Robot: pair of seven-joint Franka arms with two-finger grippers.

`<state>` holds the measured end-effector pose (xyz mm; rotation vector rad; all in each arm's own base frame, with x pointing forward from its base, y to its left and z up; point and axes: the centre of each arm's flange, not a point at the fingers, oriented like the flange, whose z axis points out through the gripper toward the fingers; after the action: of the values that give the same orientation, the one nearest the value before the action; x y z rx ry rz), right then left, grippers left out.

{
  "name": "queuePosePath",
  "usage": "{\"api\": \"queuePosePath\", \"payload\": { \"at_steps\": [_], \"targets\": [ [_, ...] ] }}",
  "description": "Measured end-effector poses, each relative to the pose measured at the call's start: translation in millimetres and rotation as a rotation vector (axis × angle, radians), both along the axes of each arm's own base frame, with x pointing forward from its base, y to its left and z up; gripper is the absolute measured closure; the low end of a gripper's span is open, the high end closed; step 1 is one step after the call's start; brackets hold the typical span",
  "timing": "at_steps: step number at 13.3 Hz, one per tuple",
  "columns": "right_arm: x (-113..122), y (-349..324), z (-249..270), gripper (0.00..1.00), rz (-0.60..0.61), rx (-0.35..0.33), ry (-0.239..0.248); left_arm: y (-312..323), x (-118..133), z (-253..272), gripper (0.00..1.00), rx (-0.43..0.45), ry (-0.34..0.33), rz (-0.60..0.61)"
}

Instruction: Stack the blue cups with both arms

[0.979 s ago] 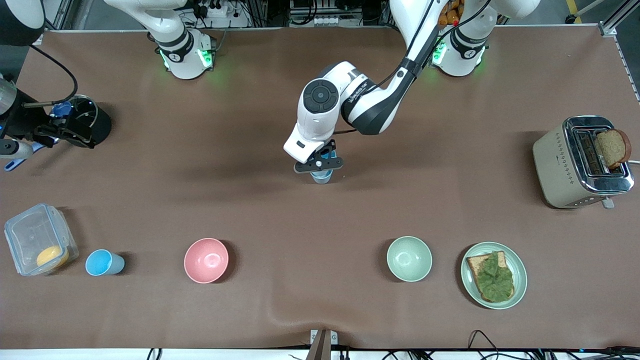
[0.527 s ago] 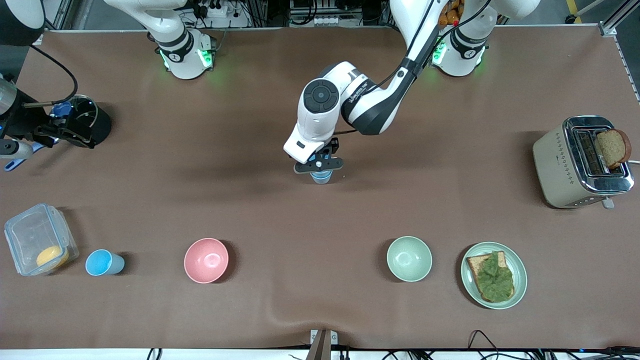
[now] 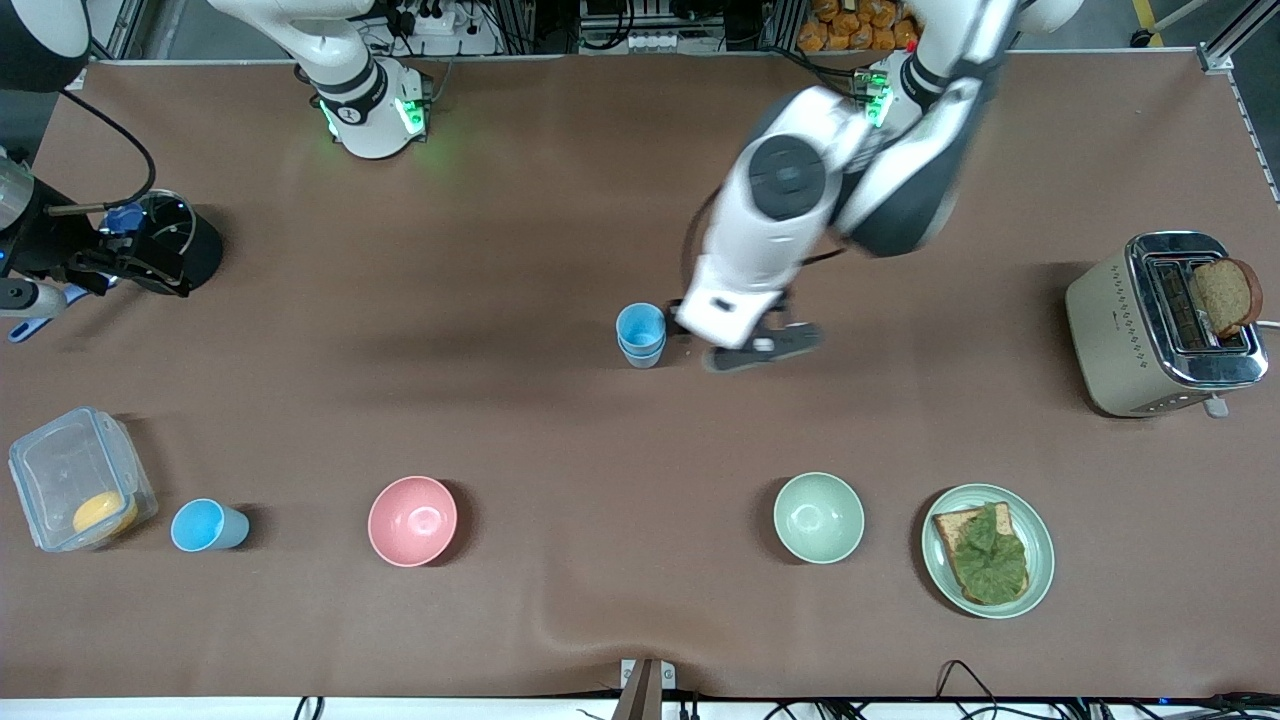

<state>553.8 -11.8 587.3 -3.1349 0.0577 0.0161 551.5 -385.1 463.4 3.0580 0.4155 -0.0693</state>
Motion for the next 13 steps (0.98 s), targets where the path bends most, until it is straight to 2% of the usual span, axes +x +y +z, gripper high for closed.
{"api": "queuePosePath", "payload": {
  "at_steps": [5,8,13],
  "targets": [
    [0.0,-0.1,0.0,0.0,0.0,0.0,0.0,157.1,13.0,68.7,0.0,-0.014,-0.017,-0.113],
    [0.0,0.2,0.0,0.0,0.0,0.0,0.0,252.9,7.0,102.0,0.0,0.0,-0.024,-0.173],
    [-0.2,0.3,-0.2,0.0,0.001,0.0,0.002,312.8,-22.2,138.0,0.0,0.066,-0.058,-0.256]
  ]
}}
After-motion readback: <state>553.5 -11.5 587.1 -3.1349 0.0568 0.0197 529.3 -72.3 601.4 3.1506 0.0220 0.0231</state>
